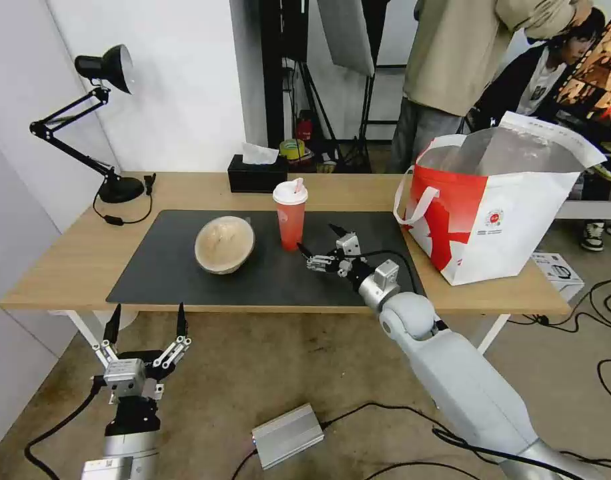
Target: Pick up the trash from the table and place it into the takeout bag.
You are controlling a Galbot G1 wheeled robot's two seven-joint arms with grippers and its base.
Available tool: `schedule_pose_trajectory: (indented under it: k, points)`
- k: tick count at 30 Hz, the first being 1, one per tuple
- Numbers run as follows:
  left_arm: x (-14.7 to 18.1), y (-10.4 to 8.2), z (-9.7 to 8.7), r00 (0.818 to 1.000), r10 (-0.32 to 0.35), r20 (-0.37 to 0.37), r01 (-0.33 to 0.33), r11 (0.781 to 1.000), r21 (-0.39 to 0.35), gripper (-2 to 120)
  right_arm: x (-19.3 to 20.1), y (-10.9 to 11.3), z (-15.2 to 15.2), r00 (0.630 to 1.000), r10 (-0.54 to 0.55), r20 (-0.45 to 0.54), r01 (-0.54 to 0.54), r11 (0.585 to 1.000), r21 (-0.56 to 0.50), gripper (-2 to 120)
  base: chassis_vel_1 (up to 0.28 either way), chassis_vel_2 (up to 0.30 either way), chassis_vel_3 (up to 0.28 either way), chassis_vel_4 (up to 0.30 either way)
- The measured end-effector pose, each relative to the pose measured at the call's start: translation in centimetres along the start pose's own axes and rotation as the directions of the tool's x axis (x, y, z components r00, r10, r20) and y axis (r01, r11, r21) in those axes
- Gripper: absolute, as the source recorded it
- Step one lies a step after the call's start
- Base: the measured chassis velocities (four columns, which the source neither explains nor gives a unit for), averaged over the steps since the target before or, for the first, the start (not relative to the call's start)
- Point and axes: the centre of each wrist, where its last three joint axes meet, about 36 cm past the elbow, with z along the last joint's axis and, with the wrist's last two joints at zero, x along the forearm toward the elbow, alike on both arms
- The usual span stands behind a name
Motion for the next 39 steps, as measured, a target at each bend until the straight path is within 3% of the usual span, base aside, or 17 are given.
schedule_pose_trajectory:
  k: [18,39]
  points:
    - [0.0,0.0,0.7,1.0,0.0,-0.014,0.0,1.0,0.003,100,-3.4,0.1,0.6,1.0,-0.022,-0.021,0.022,1.0,-0.001,100,0.0,0.0,0.0,0.0]
    - [-0.1,0.3,1.2,1.0,0.001,-0.019,-0.001,1.0,0.003,100,-7.8,-1.3,3.0,0.999,0.015,-0.051,-0.015,1.0,0.006,100,0.0,0.0,0.0,0.0]
